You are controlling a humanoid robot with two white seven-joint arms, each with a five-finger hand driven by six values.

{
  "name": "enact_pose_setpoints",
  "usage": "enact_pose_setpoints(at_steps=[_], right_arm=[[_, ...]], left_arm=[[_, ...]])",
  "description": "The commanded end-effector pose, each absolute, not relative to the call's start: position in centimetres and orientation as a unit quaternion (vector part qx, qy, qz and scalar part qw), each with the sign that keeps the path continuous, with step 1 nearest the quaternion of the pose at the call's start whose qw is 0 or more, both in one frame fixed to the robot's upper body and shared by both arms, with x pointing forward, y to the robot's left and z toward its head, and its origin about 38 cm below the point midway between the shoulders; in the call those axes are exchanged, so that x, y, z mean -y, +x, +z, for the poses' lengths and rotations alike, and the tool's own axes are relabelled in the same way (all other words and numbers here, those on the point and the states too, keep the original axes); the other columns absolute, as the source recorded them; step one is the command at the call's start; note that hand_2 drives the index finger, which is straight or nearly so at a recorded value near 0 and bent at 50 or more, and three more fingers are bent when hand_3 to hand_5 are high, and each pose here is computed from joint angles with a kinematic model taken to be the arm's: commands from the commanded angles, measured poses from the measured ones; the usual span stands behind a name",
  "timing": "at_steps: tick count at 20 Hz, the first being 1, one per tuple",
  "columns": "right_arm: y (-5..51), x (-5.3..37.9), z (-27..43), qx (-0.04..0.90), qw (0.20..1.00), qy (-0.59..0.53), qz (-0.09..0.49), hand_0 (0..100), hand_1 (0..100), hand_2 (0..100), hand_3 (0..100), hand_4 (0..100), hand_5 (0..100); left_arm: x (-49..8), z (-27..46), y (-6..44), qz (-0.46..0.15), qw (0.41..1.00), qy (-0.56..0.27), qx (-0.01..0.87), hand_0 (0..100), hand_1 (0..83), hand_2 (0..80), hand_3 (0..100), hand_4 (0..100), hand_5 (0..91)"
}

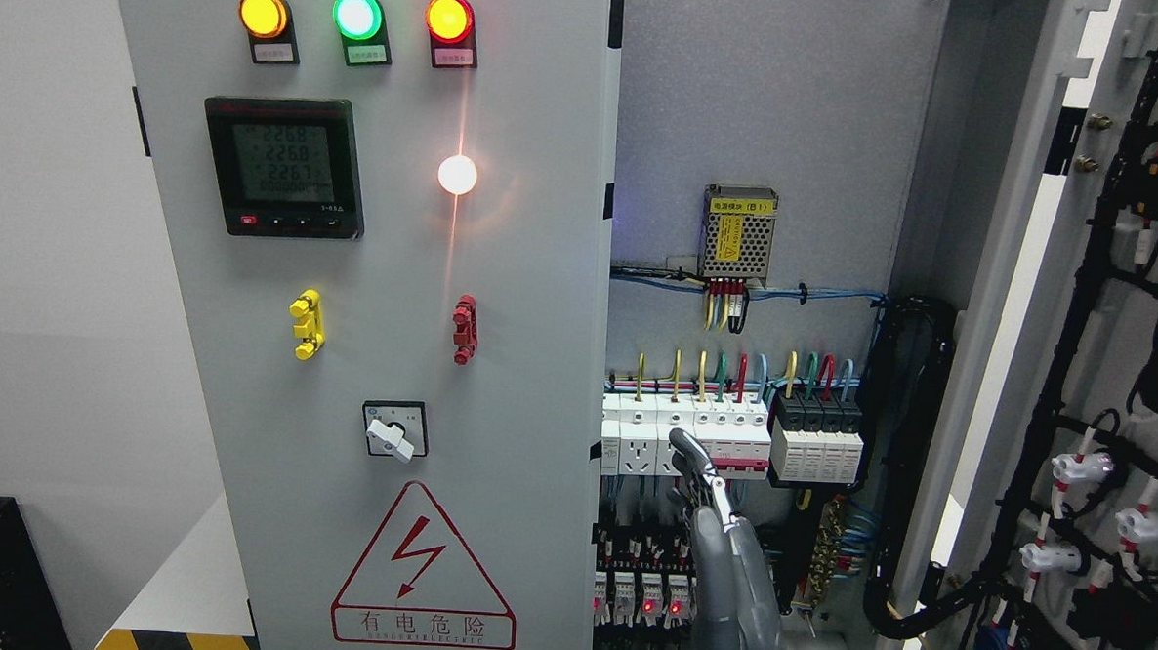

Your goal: Open door with both hands

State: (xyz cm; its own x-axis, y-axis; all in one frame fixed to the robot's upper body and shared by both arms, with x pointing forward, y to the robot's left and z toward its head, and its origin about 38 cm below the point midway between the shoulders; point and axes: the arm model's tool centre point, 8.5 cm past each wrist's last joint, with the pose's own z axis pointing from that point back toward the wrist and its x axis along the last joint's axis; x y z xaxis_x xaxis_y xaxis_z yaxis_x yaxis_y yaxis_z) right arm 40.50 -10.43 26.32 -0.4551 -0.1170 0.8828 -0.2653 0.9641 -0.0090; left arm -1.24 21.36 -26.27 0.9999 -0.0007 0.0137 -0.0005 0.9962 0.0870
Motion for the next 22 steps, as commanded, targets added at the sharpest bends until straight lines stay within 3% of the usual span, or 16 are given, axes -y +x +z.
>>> enact_pose_setpoints(at_steps=[1, 13, 22], right_arm=[[43.9, 10.8, 26.7, 0.823, 0.549, 0.129, 0.062, 19, 0, 0, 0, 0, 0], [47.0, 11.0, 27.9, 0.798, 0.576, 0.138, 0.109, 19, 0, 0, 0, 0, 0], [49.0, 13.4, 28.0, 0.780, 0.592, 0.185, 0.081, 19, 0, 0, 0, 0, 0]], left_arm=[[-21.2, -26.2, -3.0, 0.000, 0.999, 0.043, -0.007, 0, 0.0, 0.0, 0, 0, 0.0], [-21.2, -26.2, -2.9, 0.000, 0.999, 0.043, -0.006, 0, 0.0, 0.0, 0, 0, 0.0], [-21.2, -26.2, -2.9, 0.000, 0.999, 0.043, -0.006, 0, 0.0, 0.0, 0, 0, 0.0]])
